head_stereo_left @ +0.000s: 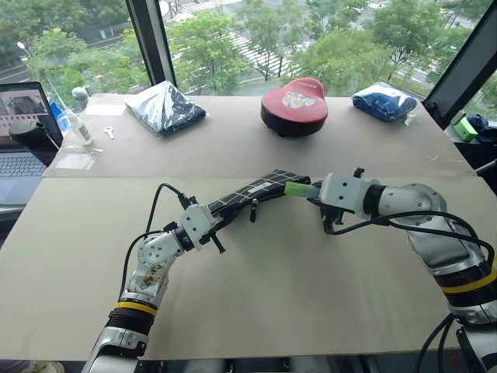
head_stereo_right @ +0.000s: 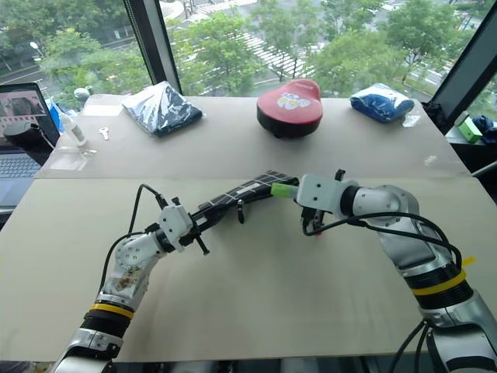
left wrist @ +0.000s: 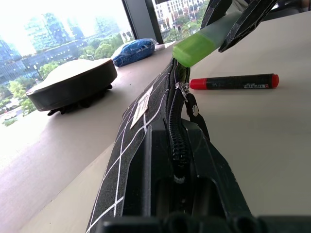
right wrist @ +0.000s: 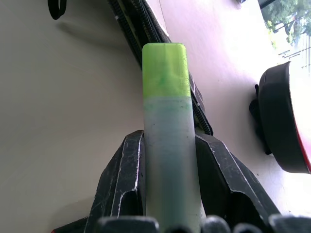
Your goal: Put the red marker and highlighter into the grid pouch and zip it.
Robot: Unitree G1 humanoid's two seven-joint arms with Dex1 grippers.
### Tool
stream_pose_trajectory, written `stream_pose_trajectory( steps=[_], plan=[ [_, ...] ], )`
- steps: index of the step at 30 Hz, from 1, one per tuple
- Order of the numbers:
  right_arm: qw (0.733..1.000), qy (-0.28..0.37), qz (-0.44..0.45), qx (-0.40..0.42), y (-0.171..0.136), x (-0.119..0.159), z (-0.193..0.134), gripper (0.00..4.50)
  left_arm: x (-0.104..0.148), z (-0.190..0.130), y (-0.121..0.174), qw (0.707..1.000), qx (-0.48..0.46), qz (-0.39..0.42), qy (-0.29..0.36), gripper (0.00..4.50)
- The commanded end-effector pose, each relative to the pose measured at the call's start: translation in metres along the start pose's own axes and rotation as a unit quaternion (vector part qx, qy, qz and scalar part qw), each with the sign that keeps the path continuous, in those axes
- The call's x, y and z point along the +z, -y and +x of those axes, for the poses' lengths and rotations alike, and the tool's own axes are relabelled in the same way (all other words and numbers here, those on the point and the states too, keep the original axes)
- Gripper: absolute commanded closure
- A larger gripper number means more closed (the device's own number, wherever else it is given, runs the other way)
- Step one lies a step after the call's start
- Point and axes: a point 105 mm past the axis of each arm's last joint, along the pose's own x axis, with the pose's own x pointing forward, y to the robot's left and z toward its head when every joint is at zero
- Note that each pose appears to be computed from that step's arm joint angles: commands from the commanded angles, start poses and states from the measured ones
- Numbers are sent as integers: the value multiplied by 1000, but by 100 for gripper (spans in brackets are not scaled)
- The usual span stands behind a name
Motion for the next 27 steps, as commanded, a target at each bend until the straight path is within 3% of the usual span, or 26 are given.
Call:
stream_pose_trajectory(
  steps=[1,15,27],
  plan=[
    [1000,10,3,-16,7,3,-7,343,12,1,1,1000,-1,11,21,450],
    [997,8,66,-27,12,-10,-6,343,12,1,-2,1000,2,14,19,450],
    [983,26,177,-37,16,-16,-7,343,12,0,-4,1000,7,15,19,450]
  ],
)
